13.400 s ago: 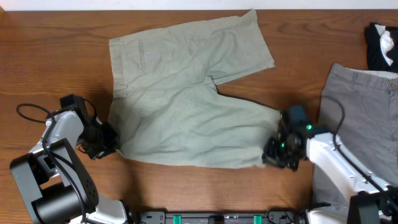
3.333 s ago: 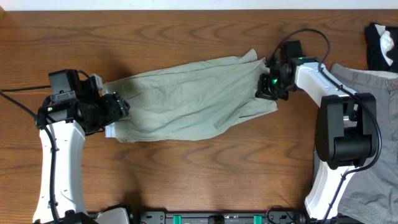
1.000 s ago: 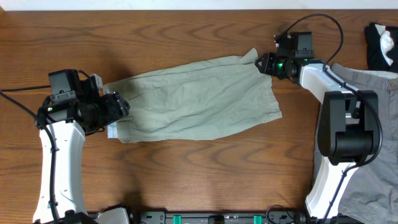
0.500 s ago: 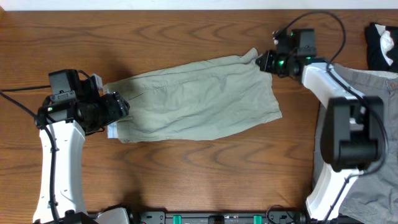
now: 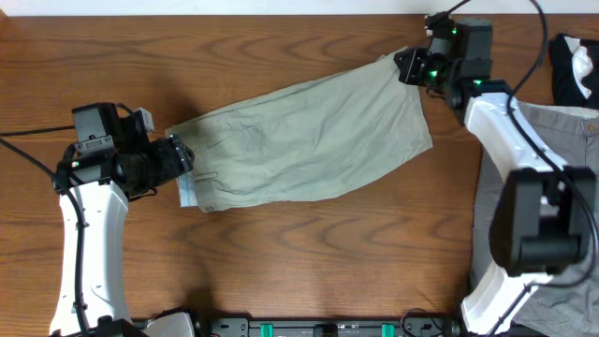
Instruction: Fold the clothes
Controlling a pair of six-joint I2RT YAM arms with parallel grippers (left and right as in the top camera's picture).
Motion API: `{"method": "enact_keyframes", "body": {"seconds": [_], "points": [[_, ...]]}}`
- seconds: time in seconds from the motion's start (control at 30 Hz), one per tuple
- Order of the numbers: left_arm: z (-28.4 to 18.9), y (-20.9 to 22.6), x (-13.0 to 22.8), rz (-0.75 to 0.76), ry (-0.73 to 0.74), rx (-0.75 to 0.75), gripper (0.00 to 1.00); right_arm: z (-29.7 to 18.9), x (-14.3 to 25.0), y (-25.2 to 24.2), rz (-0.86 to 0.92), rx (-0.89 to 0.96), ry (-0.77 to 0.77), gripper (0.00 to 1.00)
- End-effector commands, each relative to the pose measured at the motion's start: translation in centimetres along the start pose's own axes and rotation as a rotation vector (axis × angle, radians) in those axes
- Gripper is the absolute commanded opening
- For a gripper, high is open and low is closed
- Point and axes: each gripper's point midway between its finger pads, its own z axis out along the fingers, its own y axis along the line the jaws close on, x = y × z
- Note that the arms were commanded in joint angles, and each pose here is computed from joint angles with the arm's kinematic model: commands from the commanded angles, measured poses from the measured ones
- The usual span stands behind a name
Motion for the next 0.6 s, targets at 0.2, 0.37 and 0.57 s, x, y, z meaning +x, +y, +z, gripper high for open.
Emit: {"method": "enact_keyframes", "body": {"seconds": [0.2, 0.37, 0.57], "points": [[1.5, 0.2, -0.1, 0.125, 0.022, 0.005, 0.93, 4.1, 5.1, -3.2, 0.105, 0.024, 0.122, 0.43], [5.1, 1.2, -1.9, 0.14, 0.019, 0.006, 0.87, 3.6, 6.3, -2.4, 0.097, -0.017, 0.184, 0.46], [10.8, 2.2, -2.5, 0.126, 0.058, 0.051, 0.64, 2.8, 8.0, -1.8, 0.112, -0.041, 0.263, 0.42]]}}
